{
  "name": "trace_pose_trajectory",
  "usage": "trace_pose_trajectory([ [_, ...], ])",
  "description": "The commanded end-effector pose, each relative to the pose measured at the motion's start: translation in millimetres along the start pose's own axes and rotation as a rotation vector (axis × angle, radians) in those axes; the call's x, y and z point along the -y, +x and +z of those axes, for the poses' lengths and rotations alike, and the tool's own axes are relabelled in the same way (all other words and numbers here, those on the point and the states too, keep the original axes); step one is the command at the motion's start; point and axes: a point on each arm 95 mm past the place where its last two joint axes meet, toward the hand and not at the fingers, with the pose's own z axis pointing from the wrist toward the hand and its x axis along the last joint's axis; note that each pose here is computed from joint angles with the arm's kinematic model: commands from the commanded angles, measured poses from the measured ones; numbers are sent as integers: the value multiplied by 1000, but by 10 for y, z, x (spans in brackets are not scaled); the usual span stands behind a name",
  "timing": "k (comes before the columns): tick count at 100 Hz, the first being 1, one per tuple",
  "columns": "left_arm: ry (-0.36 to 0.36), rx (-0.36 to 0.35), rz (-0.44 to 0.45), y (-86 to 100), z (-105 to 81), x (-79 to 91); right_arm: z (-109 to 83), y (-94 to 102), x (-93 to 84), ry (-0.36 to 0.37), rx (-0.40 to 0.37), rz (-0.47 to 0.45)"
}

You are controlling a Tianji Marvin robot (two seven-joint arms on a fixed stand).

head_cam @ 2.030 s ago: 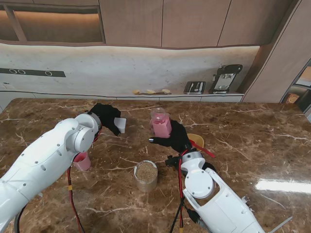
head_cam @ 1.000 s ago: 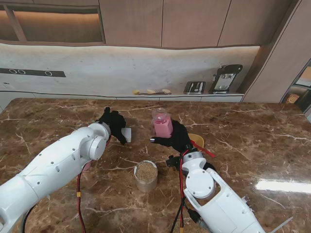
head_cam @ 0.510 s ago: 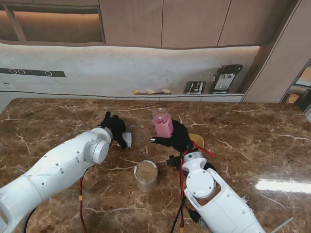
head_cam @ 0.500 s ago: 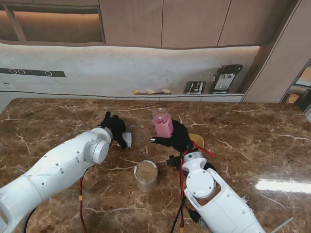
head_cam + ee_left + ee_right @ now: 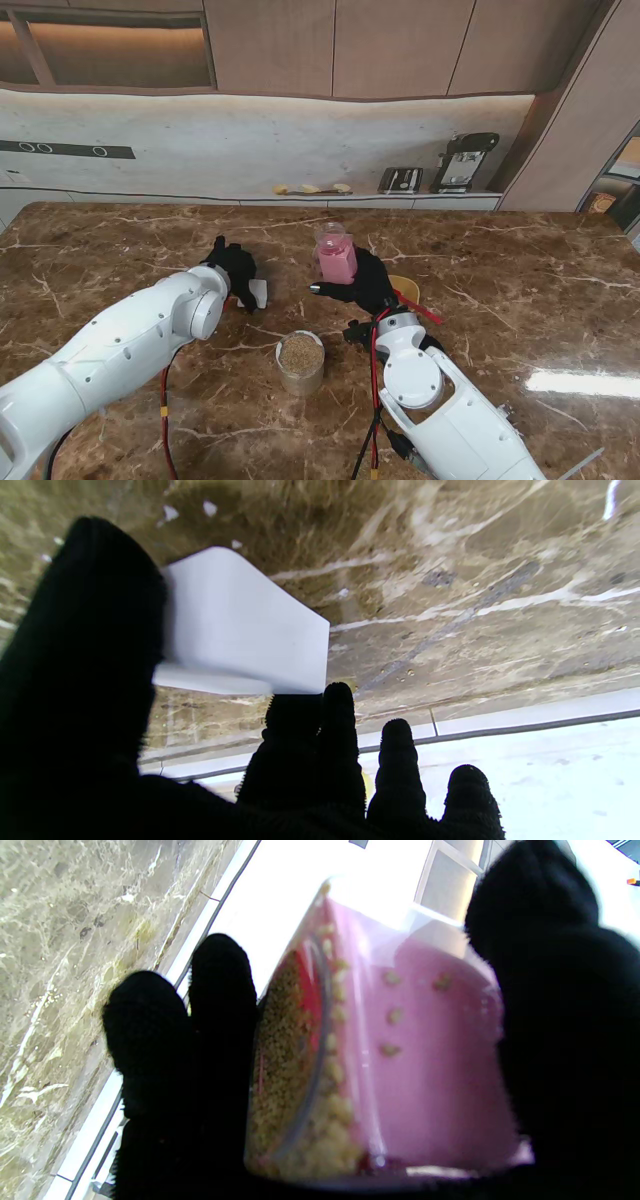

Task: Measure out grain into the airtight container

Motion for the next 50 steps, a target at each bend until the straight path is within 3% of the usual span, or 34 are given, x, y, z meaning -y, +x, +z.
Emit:
trace_pose_trajectory([
  [1, -20, 5, 12, -27, -14, -34, -25, -40, 26, 12, 13, 7],
  [50, -64, 3, 36, -29, -54, -55, -20, -38, 17, 9, 13, 6],
])
